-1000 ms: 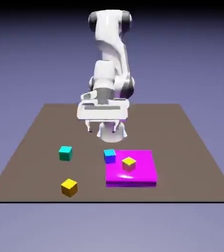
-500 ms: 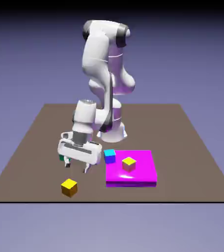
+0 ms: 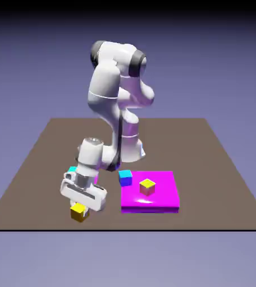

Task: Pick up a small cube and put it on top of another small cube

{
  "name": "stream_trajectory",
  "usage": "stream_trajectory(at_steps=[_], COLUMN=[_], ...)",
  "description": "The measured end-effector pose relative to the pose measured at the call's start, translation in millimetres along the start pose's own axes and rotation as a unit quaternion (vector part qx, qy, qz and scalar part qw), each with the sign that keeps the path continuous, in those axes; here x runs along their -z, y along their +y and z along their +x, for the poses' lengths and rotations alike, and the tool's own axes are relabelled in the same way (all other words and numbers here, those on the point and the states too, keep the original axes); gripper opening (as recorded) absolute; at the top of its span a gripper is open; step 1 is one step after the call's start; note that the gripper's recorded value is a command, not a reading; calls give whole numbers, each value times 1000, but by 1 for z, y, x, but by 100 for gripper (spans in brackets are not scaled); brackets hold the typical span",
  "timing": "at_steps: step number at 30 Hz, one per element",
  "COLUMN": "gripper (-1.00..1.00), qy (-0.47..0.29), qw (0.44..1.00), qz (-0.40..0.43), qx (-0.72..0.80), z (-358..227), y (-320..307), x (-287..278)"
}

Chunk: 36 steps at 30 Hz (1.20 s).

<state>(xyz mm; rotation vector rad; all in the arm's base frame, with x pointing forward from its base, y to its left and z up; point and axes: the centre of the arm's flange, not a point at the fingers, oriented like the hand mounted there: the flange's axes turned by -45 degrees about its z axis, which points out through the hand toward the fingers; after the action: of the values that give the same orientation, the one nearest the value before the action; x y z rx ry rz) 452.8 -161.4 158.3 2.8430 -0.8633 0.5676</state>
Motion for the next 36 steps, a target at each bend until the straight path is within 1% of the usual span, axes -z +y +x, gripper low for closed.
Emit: stream_trajectory(at_steps=[3,10,17,26,31,36], gripper=[-100,-100,-100,-100,-100,-100], qy=[-4,-46,-72,-67,-40,-1], qw=[1000,992,980,960,943,919], qz=[4,32,27,-34,-90,-150], qx=[-7,-110,-183,-271,-319,-364], z=[0,-17,-43,-88,-118,-143], y=[-3,-55,-95,-115,-115,-106], x=[29,79,136,192,208,212])
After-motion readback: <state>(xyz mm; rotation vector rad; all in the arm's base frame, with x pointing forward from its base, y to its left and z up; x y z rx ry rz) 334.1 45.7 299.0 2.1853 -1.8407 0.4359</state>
